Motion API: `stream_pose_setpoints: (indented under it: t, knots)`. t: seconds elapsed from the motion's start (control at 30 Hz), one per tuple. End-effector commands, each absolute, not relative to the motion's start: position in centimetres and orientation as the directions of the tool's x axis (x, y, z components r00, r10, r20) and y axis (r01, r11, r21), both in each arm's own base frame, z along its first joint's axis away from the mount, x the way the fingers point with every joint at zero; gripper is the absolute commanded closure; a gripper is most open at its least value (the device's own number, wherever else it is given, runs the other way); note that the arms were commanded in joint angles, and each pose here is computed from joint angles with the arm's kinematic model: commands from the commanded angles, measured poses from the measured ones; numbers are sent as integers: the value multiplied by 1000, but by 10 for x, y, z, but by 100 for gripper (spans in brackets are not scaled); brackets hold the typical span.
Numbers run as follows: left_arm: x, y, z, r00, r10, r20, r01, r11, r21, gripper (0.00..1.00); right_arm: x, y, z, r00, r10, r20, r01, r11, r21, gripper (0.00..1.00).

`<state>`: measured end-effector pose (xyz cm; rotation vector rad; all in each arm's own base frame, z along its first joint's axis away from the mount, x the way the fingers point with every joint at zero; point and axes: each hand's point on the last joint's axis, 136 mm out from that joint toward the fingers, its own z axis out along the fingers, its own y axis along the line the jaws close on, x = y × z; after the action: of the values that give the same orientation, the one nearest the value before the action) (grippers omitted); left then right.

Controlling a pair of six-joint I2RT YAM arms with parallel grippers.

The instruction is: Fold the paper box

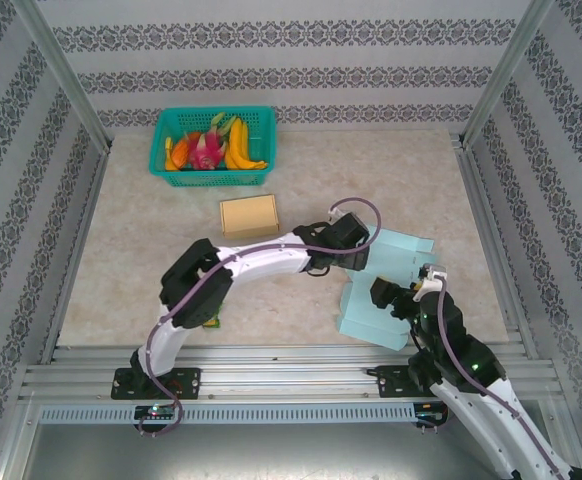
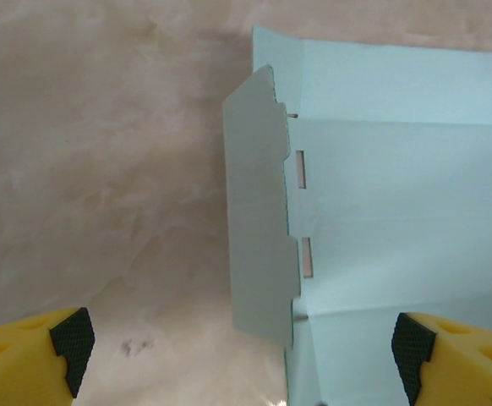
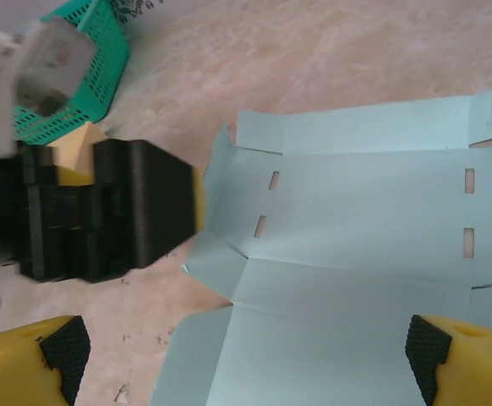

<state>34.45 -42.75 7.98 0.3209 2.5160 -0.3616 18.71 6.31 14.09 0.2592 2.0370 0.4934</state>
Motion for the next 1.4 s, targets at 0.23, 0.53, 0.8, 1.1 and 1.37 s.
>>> stream_pose_setpoints:
  t: [0.23, 0.53, 0.8, 1.1, 1.37]
  knots:
    - [375, -425, 62, -774, 255, -580, 269, 961, 65, 52, 193, 54, 114, -467, 473, -747, 81, 864, 496, 2]
    - [393, -416, 122, -694, 193, -694, 245, 969, 25, 100, 195, 68, 135, -451, 466, -761, -13, 849, 528, 2]
    - [397, -362, 216, -499, 97, -861, 225, 974, -21, 100, 200, 46, 171, -318, 495, -808, 33, 858, 513, 2]
    - [370, -319, 268, -236, 45, -971, 429, 901, -63, 100, 234, 93, 252, -222, 153, -963, -257, 944, 209, 2]
    - [344, -286, 291, 16, 15, -1000, 471, 882, 21, 100, 282, 170, 314, -28, -392, -920, -588, 751, -302, 4]
